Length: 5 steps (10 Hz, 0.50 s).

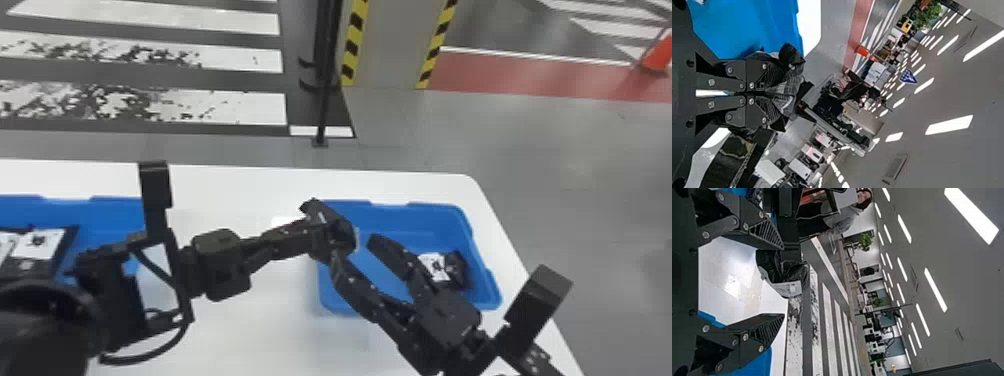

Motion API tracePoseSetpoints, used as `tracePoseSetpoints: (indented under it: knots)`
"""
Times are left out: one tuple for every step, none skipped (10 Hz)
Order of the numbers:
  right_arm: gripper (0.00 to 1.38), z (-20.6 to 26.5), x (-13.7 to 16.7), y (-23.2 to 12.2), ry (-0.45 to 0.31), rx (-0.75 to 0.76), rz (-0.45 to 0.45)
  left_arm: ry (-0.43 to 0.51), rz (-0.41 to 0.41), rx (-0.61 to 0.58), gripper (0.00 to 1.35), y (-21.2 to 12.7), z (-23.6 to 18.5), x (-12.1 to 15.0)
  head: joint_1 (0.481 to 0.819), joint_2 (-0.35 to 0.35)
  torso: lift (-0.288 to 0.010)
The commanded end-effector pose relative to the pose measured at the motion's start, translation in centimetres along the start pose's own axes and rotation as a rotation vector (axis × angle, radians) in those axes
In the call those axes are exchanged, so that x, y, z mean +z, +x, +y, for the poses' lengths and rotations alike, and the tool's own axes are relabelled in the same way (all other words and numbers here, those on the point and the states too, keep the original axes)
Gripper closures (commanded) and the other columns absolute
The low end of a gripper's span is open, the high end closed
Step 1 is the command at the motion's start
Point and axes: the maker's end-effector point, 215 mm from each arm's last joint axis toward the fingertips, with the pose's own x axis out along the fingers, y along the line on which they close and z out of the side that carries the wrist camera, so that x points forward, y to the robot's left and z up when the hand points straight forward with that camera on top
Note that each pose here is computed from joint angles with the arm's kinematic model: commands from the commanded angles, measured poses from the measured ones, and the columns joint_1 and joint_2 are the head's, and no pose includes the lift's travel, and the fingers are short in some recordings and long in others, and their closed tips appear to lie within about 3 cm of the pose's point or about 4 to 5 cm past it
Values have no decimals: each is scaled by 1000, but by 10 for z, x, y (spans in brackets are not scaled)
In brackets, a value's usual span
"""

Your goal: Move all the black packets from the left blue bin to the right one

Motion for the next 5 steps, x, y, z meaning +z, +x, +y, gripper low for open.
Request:
tracePoseSetpoints:
  knots:
    - [542, 9, -1, 3, 24, 23, -3, -1, 1, 6, 1204, 0, 3, 0, 695, -183, -144]
    - [608, 12, -1, 6, 22, 34, -3, 0, -1, 4, 1204, 0, 2, 1, 695, -175, -144]
    - [857, 14, -11, 8, 38, 49, 32, 4, -3, -2, 1204, 2, 0, 2, 695, -170, -144]
    - [1009, 15, -19, 9, 63, 56, 52, 9, -7, -4, 1204, 3, -1, 5, 695, -163, -144]
    - [1174, 15, -22, 8, 67, 58, 59, 14, -10, -3, 1204, 3, -1, 6, 695, -159, -144]
